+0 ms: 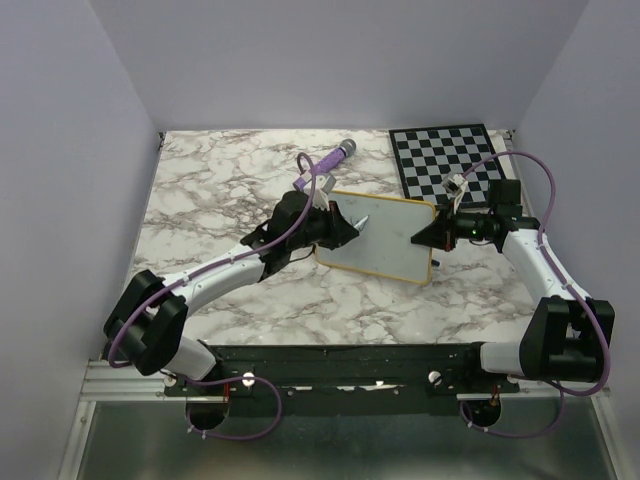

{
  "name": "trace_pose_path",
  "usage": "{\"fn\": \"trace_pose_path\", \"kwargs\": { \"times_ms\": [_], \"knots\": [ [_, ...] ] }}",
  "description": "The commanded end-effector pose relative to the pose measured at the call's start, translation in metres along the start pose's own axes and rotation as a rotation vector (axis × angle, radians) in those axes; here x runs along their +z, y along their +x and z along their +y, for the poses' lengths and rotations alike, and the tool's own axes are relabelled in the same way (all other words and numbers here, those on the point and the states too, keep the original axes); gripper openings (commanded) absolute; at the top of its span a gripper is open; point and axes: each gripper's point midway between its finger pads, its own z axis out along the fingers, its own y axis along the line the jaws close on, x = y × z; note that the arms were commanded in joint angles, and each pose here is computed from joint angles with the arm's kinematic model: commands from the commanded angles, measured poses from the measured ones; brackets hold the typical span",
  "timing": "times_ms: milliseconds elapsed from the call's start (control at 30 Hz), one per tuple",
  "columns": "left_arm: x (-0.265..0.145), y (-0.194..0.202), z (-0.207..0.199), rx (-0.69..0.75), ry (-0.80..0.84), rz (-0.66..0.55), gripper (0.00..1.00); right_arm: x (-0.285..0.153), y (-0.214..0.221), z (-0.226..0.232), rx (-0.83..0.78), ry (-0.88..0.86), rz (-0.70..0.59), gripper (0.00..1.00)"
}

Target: Write a sentence on the whiteboard

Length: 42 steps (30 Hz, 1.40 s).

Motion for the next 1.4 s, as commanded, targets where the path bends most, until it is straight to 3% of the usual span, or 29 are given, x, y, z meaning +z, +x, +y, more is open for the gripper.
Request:
{"fn": "trace_pose_path", "kwargs": {
  "times_ms": [0,533,900,1367],
  "knots": [
    [0.004,-0.011,-0.003,0.021,0.0,-0.024,0.0,0.0,-0.003,0.004,-0.029,-0.011,0.003,0.01],
    [-0.067,-0.019,-0.02,0.076,0.045,-0.105,0.0,-0.001,-0.003,0.003,-0.031,-0.005,0.005,0.01],
    [-0.1,0.024,-0.013,0.088,0.129,-0.142,0.0,-0.001,-0.004,0.004,-0.034,-0.007,0.002,0.01],
    [-0.102,0.043,-0.007,0.094,0.122,-0.15,0.0,0.0,-0.002,0.003,-0.031,-0.007,0.005,0.01]
  ]
}}
